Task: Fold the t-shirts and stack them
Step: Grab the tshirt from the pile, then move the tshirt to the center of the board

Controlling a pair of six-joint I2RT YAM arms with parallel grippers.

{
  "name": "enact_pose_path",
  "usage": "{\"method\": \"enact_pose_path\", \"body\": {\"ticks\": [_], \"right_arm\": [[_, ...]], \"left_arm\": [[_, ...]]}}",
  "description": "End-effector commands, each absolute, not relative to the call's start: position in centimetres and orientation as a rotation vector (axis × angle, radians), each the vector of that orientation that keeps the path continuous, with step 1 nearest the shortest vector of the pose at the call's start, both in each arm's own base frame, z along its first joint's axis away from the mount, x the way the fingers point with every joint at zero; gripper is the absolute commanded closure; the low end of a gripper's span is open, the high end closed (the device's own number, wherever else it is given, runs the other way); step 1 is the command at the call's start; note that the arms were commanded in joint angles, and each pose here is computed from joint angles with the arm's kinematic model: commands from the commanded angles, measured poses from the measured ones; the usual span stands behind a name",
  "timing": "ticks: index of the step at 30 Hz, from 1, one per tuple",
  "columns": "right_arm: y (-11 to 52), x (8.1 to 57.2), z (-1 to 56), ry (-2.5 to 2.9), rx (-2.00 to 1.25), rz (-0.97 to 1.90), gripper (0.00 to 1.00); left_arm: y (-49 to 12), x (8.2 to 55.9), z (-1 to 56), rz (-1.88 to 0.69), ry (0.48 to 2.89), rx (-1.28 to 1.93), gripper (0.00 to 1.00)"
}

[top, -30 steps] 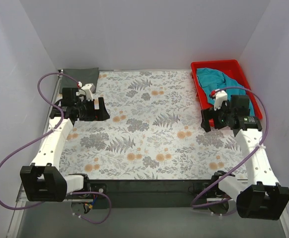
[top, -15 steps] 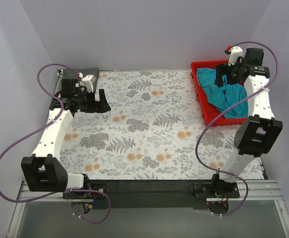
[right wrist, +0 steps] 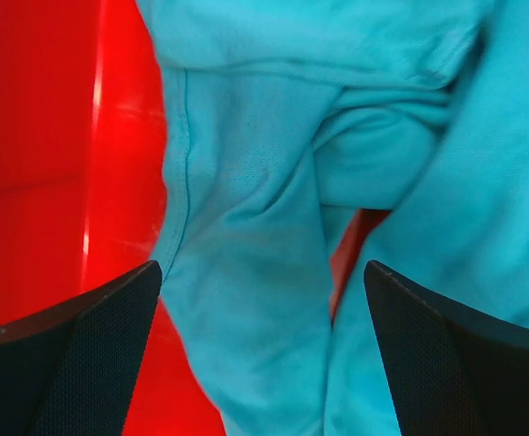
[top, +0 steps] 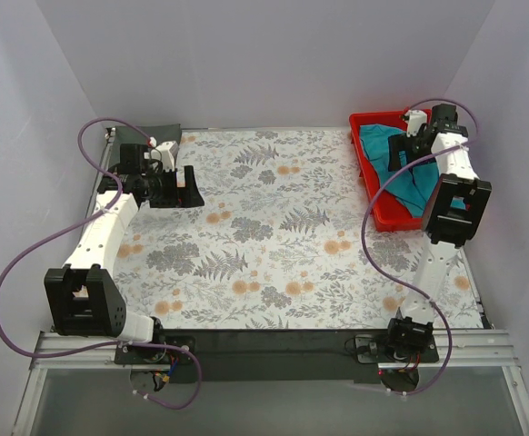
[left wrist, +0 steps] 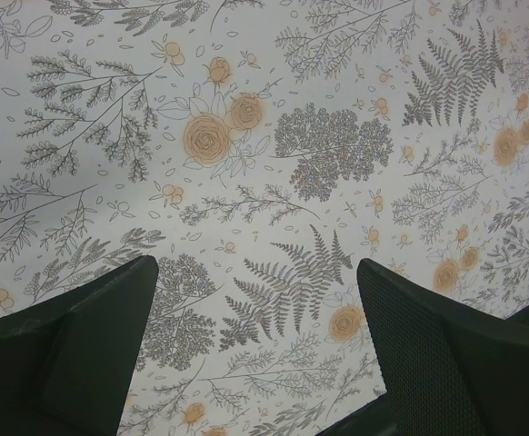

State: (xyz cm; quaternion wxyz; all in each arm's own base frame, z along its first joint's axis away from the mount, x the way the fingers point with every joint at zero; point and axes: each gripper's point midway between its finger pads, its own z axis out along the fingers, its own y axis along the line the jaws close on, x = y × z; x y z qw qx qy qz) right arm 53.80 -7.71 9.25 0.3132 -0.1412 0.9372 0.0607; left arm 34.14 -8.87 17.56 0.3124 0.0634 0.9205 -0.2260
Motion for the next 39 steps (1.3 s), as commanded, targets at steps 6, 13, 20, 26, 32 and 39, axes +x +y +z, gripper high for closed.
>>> {"method": "enact_pose_path", "body": {"ticks": [6, 13, 20, 26, 32, 39], "right_arm": [[-7.6, 53.2, 6.3, 2.522, -0.364, 0.199, 0.11], [-8.4, 51.8, 6.7, 2.545, -0.400, 0.131, 0.98], [-7.6, 50.8, 25.2, 2.178, -0.460, -0.002, 0.99], [-4.5, 47.3, 41.4, 1.801, -0.515, -0.016, 0.99], [1.7, 40.6, 54.0, 1.415, -0.585, 0.157, 0.99], [8.2, 32.0, 63.6, 1.040, -0.725, 0.372, 0.99]], "left_arm": [[-8.4, 34.1, 18.4, -0.550, 2.407, 0.179, 0.09], [-8.8, 34.4, 19.9, -0.576, 2.376, 0.181, 0.08], [-9.1, 34.3, 21.5, -0.588, 2.318, 0.197, 0.08], [-9.6, 34.7, 22.4, -0.627, 2.286, 0.184, 0.08], [-9.9, 35.4, 25.1, -0.660, 2.201, 0.170, 0.08], [-9.2, 36.0, 27.9, -0.743, 2.136, 0.105, 0.08]]}}
